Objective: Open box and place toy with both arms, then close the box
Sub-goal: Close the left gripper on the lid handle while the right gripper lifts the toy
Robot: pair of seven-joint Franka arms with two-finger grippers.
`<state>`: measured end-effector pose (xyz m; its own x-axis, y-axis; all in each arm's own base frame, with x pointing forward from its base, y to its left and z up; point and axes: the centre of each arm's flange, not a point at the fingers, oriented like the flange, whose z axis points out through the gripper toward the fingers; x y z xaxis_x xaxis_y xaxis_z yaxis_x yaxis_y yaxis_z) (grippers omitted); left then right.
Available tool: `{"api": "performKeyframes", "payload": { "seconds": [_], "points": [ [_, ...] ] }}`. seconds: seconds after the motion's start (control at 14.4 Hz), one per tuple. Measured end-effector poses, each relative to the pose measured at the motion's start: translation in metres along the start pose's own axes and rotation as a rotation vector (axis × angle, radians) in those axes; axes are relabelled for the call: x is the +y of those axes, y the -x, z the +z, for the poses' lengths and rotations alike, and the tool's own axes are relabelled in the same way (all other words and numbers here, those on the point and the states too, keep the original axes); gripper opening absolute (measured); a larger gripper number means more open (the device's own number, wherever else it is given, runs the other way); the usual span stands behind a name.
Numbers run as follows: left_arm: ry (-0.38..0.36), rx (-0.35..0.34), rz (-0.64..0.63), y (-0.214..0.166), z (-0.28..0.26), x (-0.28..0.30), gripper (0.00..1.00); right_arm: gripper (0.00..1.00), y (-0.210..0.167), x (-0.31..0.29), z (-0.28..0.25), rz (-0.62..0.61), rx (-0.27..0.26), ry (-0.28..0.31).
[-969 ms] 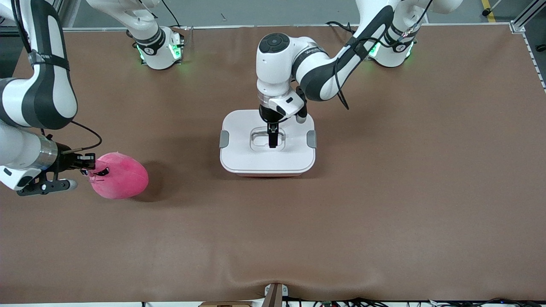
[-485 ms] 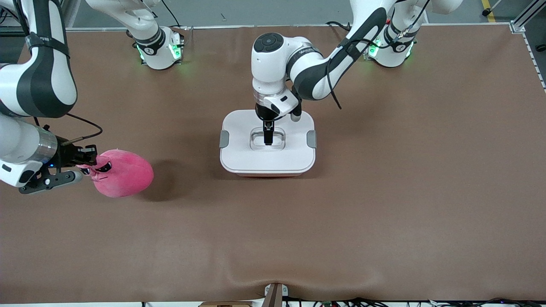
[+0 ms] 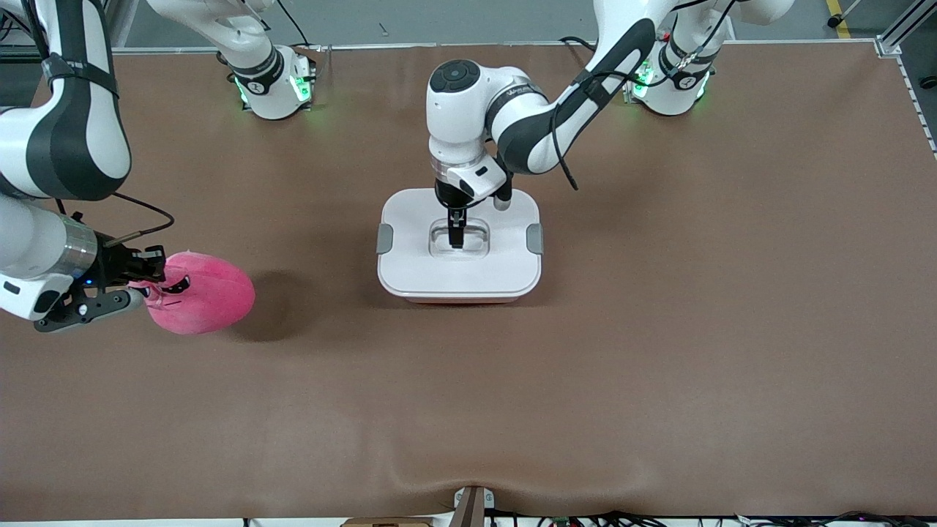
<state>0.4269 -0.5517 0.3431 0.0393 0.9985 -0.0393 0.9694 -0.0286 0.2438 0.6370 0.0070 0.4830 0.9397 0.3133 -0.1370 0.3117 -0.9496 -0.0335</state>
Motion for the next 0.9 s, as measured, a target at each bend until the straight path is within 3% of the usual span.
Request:
{"api": "performKeyframes", "payload": {
  "seconds": [0.21, 0.28, 0.42, 0.48, 0.62, 0.9],
  "points": [
    [0.0, 0.003, 0.0, -0.001, 0.002, 0.001, 0.52, 0.03, 0.004, 0.004, -0.003, -0.015, -0.012, -0.004],
    [-0.001, 0.003, 0.0, -0.001, 0.003, 0.0, 0.52, 0.03, 0.005, 0.004, -0.007, -0.019, -0.018, -0.007],
    [-0.002, 0.004, 0.0, -0.001, 0.003, 0.0, 0.37, 0.03, 0.007, 0.002, -0.016, -0.029, -0.025, -0.01],
    [-0.002, 0.004, 0.0, -0.001, 0.003, 0.0, 0.37, 0.03, 0.008, 0.0, -0.019, -0.032, -0.028, -0.011],
    [-0.001, 0.003, -0.001, -0.001, 0.003, 0.001, 0.2, 0.03, 0.008, -0.002, -0.021, -0.04, -0.031, -0.013],
    [0.0, 0.003, -0.001, -0.001, 0.003, 0.001, 0.1, 0.03, 0.011, -0.007, -0.017, -0.056, -0.065, -0.041]
  ]
}}
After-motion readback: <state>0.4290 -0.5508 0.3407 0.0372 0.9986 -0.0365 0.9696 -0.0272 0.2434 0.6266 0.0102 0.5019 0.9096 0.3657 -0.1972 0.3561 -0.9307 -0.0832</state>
